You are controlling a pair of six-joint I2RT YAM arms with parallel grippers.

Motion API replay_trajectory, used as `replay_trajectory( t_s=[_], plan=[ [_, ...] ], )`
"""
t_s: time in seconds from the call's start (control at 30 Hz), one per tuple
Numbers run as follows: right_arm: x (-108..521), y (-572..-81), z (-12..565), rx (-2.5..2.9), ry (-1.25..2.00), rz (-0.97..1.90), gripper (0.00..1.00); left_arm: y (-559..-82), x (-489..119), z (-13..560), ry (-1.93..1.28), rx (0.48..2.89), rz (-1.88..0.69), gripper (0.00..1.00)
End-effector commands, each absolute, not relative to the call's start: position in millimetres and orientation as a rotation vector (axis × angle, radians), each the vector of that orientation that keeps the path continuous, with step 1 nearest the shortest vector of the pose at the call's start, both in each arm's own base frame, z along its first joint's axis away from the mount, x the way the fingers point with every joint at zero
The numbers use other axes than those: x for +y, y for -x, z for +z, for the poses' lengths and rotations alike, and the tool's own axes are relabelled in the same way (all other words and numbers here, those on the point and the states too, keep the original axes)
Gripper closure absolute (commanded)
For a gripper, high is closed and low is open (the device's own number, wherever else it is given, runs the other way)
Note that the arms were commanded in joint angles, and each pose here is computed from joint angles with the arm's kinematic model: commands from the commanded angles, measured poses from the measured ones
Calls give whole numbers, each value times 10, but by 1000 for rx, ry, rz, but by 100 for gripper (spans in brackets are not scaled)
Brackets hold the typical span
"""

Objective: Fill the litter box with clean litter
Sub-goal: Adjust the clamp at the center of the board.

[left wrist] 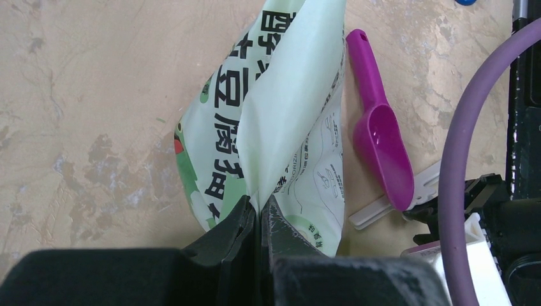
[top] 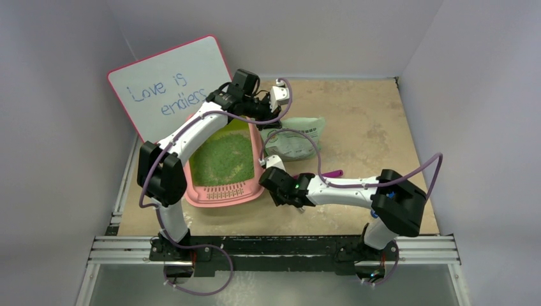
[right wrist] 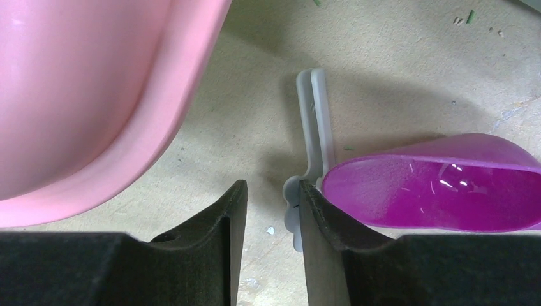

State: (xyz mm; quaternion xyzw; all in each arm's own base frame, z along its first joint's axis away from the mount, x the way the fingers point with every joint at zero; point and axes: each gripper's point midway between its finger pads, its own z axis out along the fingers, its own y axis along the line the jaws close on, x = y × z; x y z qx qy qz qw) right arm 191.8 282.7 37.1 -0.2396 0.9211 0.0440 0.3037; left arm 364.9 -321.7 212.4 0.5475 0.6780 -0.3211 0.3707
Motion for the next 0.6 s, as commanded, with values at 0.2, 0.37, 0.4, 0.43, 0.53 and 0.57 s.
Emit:
replay_trajectory(
  t_s=[0.2, 0.37, 0.4, 0.43, 0.53, 0.57],
  plan=[
    [2822, -1883, 603, 2442, 614, 166, 59, -3616, -3244, 2456, -1374, 1643, -845, 100],
    [2634, -1904, 600, 2435, 619, 65, 58, -3609, -3246, 2474, -1373, 1639, -848, 100],
    [2620, -1893, 621, 2431, 624, 68, 58, -3605, -3243, 2466, -1374, 1642, -848, 100],
    [2635, -1885, 646, 2422, 637, 93, 58, -3604, -3240, 2465, -1374, 1642, -846, 100],
    [2619, -1884, 671, 2404, 624, 112, 52, -3603, -3242, 2469, -1373, 1641, -848, 100],
    [2580, -1889, 666, 2406, 622, 88, 52, -3601, -3242, 2464, -1373, 1642, -849, 100]
  ],
)
